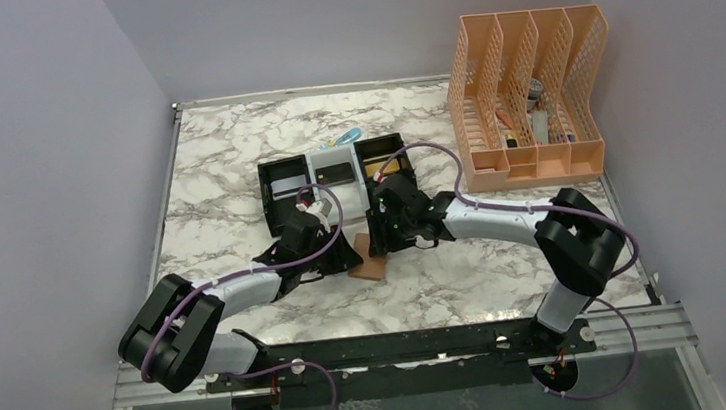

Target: Take the credit cards out of the card holder

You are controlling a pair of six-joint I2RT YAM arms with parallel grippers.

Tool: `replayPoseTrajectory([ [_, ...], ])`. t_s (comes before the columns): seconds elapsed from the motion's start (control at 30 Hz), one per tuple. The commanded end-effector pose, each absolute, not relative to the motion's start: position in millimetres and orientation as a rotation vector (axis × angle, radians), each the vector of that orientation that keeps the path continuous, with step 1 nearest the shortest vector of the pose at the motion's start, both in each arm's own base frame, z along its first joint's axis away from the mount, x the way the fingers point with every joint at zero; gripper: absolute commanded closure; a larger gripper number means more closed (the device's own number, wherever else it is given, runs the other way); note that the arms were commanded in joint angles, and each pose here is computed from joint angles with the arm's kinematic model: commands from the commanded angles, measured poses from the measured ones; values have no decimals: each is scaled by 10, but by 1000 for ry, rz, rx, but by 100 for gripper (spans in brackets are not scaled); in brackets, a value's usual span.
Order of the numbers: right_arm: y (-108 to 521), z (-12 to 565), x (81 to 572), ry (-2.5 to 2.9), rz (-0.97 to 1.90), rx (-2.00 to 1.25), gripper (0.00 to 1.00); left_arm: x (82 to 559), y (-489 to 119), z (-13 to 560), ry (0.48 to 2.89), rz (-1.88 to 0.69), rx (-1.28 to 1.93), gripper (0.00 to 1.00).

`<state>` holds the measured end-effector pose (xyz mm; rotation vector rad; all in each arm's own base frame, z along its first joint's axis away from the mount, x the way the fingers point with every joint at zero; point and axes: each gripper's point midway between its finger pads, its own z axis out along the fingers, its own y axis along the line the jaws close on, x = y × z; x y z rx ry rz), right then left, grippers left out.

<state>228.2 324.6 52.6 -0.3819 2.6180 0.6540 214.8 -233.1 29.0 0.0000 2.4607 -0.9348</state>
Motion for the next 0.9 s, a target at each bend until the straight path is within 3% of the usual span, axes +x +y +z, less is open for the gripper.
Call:
replayPoseTrajectory([
  [0.0, 3420, 565, 2315, 2609, 678, -404, 55, 2128, -2369, 303, 2446, -960, 19, 62],
  [0.27, 3454, 465, 2300, 2627, 596, -451, 56, 2104, -2375, 289, 2452, -961, 25, 64],
  [0.3, 3447, 437, 2297, 2636, 581, -454, 60, 2106, -2374, 293, 2450, -961, 25, 64],
  [0.77, 2991, 104, 2271, 2684, 145, -413, 63, 2095, -2370, 270, 2456, -956, 30, 66],
  [0.87, 2964, 82, 2262, 2685, 135, -419, 69, 2093, -2376, 266, 2459, -956, 32, 67],
])
